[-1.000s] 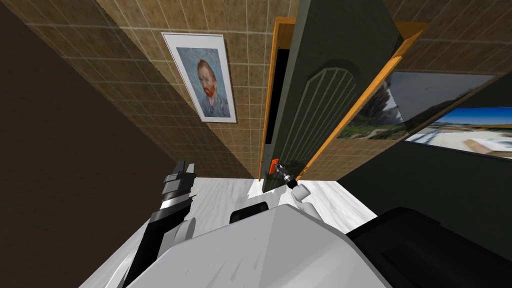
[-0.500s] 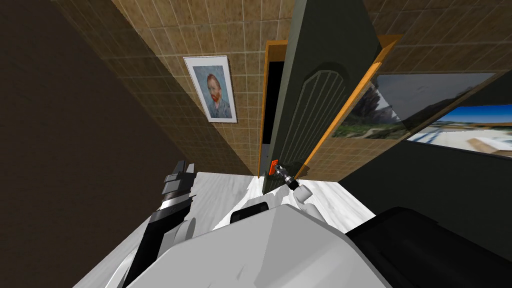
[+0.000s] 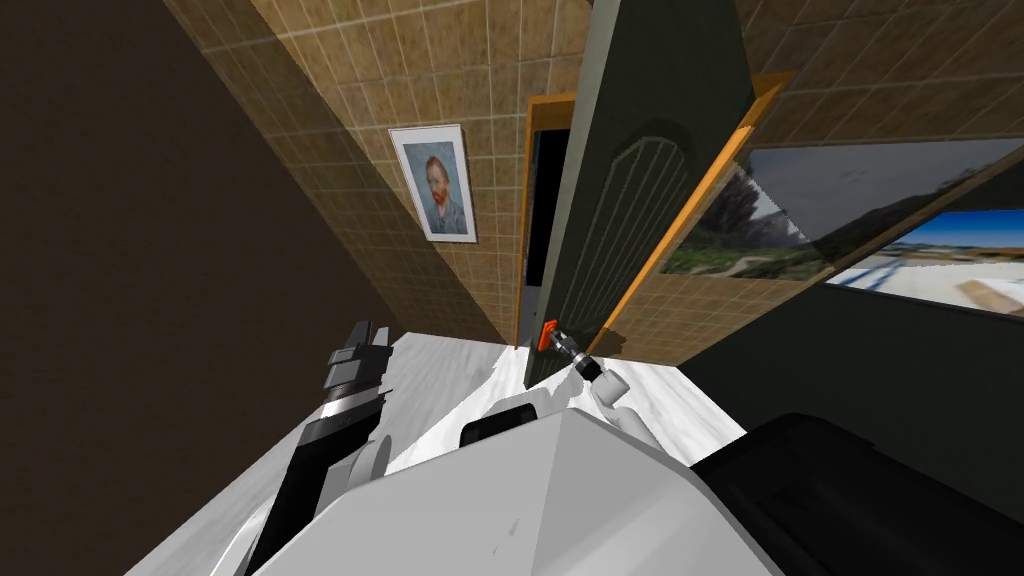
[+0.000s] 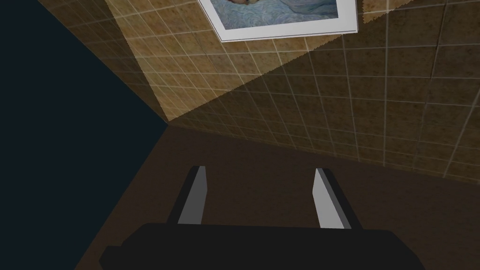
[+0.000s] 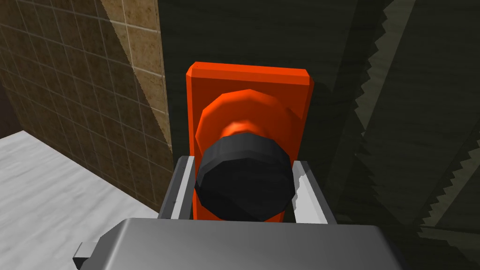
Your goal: Pull the door open
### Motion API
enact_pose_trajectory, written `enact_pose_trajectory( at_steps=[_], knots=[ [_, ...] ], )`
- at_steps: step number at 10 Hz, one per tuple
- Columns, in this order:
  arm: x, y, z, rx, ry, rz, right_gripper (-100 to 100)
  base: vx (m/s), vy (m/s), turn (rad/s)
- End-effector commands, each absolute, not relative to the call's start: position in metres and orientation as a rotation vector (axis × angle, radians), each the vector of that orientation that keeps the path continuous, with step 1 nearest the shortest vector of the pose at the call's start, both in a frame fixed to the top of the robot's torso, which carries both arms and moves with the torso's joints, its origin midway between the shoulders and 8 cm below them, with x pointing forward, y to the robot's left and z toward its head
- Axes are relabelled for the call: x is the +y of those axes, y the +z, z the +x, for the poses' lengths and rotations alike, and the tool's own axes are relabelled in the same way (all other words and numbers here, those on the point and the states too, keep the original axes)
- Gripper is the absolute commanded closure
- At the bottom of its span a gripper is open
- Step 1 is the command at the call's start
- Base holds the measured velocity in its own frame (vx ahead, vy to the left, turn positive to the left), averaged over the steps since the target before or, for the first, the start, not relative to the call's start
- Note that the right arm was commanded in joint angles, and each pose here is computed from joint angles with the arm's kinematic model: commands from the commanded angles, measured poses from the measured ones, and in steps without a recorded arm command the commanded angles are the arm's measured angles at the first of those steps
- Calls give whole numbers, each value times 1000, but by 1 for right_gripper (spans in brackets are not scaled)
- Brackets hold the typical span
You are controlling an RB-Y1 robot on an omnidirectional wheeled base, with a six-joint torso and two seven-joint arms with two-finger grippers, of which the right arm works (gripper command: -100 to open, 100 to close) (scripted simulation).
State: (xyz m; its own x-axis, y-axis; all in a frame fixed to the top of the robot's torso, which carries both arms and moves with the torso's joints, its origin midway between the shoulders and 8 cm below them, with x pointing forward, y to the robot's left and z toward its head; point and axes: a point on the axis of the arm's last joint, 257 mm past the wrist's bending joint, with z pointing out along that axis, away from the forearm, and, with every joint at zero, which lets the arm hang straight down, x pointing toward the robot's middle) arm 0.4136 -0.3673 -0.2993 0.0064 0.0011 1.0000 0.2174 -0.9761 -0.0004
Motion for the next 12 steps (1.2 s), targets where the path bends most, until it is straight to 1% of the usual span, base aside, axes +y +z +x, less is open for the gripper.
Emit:
enact_pose_trajectory(
  at_steps=[1, 3, 4, 5, 11, 12],
  knots=[
    [-365, -298, 410, -254, -2089, -2095, 100, -186, -97, 89],
    [-365, -297, 407, -273, -2081, -2083, 100, -181, -106, 93],
    [-366, -299, 407, -263, -2079, -2095, 100, -93, -52, 27],
    [-366, -300, 403, -281, -2067, -2086, 100, -164, -76, 149],
    [-370, -297, 393, -335, -2044, -2047, 100, -215, -138, 150],
    [-371, -296, 392, -341, -2041, -2042, 100, -190, -69, 103]
  ],
)
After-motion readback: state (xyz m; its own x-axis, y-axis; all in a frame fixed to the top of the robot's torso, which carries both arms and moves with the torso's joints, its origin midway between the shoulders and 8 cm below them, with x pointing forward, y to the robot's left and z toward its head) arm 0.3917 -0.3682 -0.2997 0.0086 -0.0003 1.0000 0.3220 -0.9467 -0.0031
